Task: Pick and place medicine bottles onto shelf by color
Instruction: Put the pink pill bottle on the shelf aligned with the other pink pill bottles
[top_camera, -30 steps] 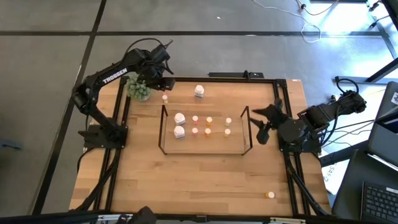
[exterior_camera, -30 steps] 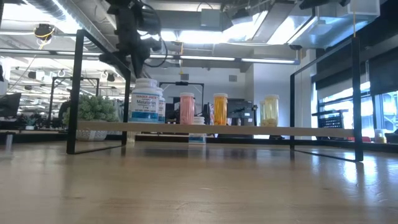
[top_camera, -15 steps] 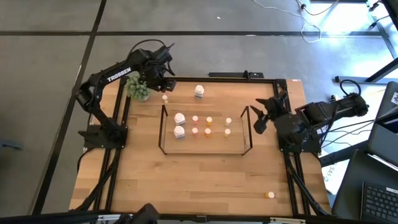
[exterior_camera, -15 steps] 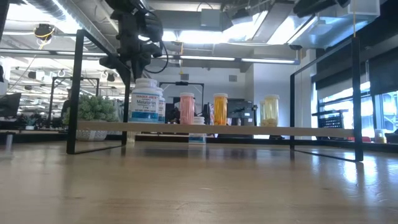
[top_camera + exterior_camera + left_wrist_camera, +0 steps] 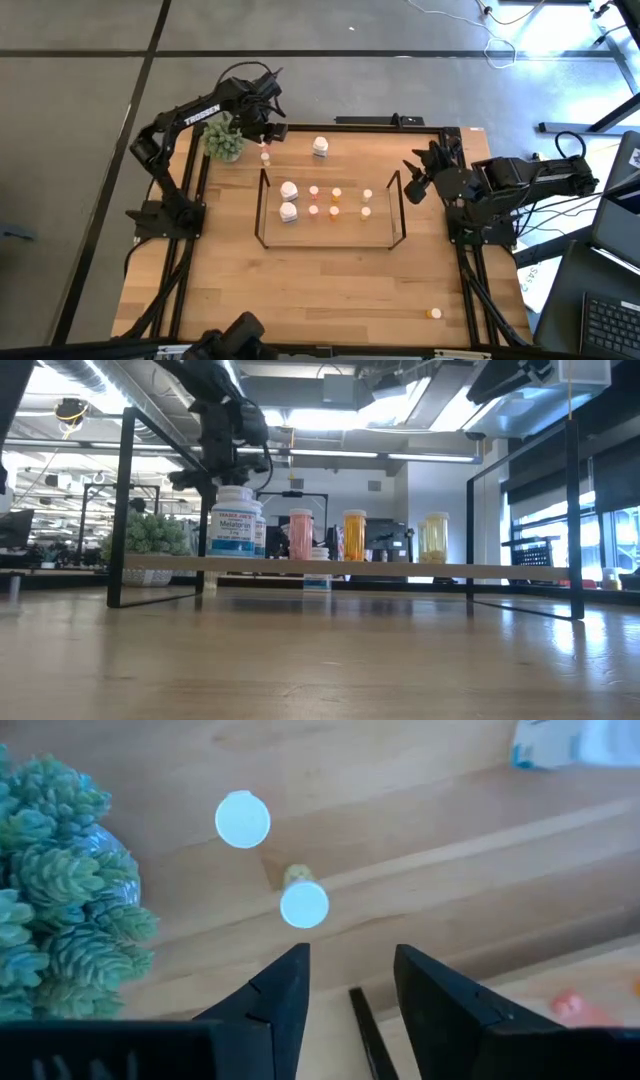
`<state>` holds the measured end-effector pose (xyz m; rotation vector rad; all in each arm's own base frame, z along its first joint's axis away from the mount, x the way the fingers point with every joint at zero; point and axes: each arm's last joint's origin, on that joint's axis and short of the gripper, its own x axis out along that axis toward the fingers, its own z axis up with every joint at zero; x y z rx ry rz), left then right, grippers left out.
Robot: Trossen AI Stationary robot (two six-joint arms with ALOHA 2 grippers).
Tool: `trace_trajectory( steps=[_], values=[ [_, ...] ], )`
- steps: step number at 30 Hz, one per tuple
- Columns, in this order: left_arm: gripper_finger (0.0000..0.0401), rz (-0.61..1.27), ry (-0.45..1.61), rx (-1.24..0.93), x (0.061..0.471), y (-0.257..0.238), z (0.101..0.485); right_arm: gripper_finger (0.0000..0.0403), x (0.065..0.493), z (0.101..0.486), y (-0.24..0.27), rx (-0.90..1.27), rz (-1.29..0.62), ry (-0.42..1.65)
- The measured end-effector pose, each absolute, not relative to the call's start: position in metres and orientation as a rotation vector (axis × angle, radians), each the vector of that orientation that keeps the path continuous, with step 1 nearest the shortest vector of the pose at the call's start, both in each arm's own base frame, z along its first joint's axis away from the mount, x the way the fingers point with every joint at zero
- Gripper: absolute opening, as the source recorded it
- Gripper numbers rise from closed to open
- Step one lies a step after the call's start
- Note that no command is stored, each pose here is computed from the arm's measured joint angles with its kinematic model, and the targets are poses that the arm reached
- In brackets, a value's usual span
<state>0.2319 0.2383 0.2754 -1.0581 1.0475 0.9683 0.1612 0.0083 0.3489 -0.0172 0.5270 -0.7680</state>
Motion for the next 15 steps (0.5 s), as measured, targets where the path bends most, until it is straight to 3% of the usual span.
trace_trajectory(
  steps=[15],
  values=[
    [0.0141, 1.044, 1.027, -1.065, 0.2259, 0.2492, 0.2714, 0.0173, 0.1617, 0.3483, 0.0065, 0.001, -0.750, 0.542]
  ],
)
